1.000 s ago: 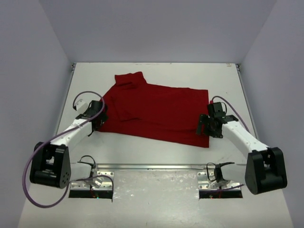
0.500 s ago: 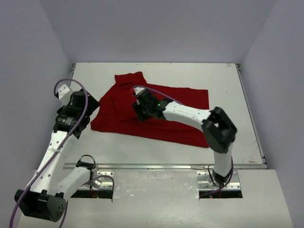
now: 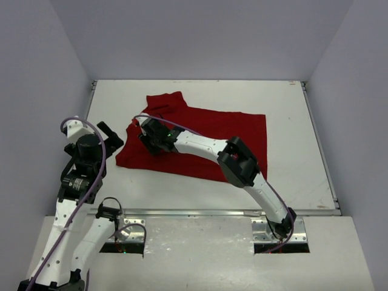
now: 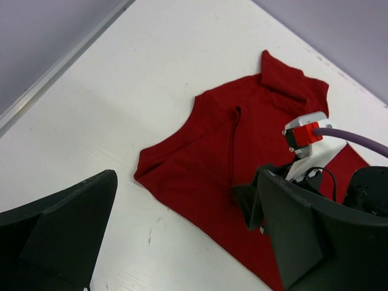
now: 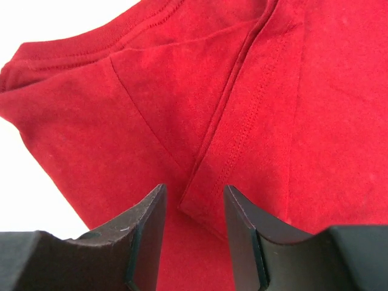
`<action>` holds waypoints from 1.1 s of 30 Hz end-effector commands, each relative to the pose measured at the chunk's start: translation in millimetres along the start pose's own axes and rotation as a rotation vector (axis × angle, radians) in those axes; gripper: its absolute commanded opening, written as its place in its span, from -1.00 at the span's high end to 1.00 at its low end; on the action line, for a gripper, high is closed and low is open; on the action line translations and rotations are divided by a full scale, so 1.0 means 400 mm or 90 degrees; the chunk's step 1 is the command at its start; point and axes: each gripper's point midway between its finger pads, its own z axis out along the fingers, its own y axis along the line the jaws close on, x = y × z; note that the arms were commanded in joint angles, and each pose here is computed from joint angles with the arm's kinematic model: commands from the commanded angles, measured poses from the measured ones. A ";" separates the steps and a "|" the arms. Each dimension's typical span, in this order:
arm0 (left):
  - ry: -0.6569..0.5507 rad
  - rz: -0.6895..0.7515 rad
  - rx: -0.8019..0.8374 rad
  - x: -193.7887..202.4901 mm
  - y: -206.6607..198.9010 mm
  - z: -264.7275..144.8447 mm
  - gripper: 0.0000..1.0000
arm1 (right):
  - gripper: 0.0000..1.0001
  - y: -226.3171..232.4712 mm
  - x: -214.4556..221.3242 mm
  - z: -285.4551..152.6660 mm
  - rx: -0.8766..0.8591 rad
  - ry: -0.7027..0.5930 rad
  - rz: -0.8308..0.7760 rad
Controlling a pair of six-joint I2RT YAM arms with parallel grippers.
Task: Fold and stack the t-shirts
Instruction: Fold the flattened tshirt in 1/3 of the way
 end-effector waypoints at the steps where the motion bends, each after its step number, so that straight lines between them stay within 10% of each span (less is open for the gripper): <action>1: 0.009 0.018 0.018 0.003 -0.024 0.014 -1.00 | 0.13 0.012 -0.007 0.008 -0.016 0.004 -0.032; 13: -0.003 0.012 0.030 -0.005 -0.027 0.007 -1.00 | 0.26 0.025 0.041 0.020 -0.031 0.033 -0.040; 20: 0.000 0.014 0.035 -0.001 -0.031 0.009 -1.00 | 0.89 0.011 0.026 0.015 -0.012 0.022 -0.047; 33: 0.002 0.014 0.039 0.000 -0.032 0.007 -1.00 | 0.97 -0.019 -0.088 -0.064 -0.003 -0.045 -0.033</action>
